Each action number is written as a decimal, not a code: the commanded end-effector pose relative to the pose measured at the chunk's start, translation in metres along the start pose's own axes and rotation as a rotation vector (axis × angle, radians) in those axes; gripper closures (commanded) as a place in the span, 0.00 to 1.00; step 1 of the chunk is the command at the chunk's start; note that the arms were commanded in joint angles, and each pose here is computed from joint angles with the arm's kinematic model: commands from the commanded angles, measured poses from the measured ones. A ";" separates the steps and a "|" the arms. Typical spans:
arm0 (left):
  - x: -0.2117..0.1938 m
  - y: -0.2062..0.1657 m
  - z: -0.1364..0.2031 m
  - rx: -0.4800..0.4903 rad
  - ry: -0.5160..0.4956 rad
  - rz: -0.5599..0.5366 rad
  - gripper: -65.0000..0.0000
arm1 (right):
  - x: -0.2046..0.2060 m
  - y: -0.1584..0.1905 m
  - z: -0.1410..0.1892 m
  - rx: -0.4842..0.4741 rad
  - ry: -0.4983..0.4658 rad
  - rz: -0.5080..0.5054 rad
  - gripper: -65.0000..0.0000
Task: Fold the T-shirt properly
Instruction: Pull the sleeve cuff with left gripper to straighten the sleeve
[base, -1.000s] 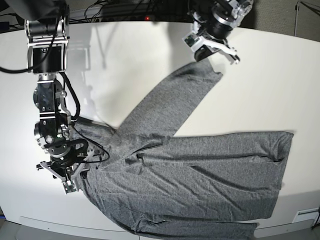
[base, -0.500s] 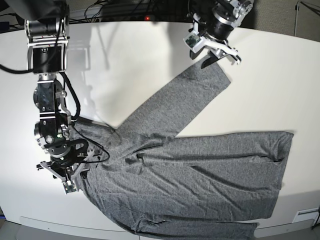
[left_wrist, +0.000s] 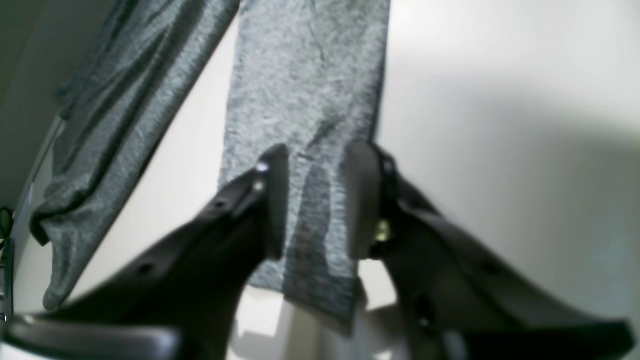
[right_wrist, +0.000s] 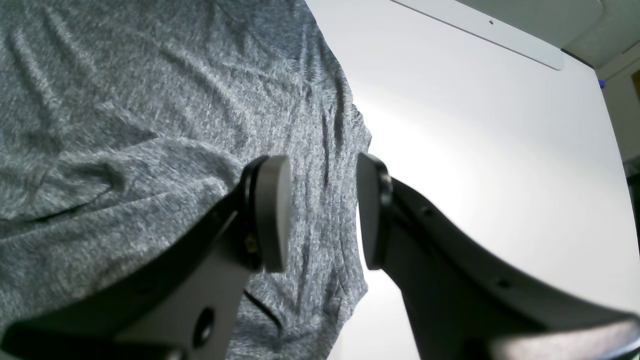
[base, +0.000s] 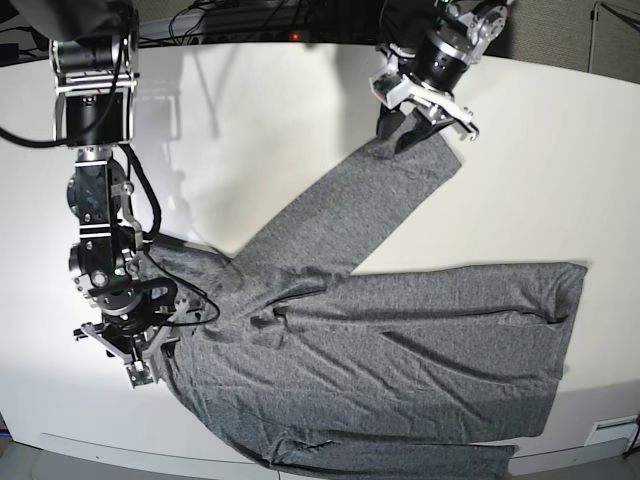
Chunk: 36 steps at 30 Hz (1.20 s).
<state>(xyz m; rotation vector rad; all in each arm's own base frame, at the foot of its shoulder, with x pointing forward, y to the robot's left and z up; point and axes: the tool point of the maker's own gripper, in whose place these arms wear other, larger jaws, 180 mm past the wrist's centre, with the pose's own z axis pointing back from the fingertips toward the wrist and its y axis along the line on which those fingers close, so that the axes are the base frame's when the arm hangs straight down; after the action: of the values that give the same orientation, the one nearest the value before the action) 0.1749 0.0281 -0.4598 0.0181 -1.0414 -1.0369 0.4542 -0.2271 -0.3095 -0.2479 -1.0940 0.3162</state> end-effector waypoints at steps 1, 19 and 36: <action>-0.040 -0.014 0.011 -0.067 0.160 -0.012 0.78 | 0.024 -0.014 0.001 -0.027 -0.062 0.000 0.65; -0.028 0.018 0.016 -0.002 0.173 -0.117 1.00 | 0.024 -0.014 0.001 -0.027 -0.061 -0.001 0.65; 0.024 0.046 0.037 -0.144 0.148 0.296 0.77 | 0.022 -0.014 0.001 -0.027 -0.053 -0.001 0.65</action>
<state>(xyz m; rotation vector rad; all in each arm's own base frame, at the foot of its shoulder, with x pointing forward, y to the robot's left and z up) 0.1755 0.0533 -0.4098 -0.1699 -0.7647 -0.8282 0.4532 -0.2280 -0.3113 -0.2496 -1.0805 0.3139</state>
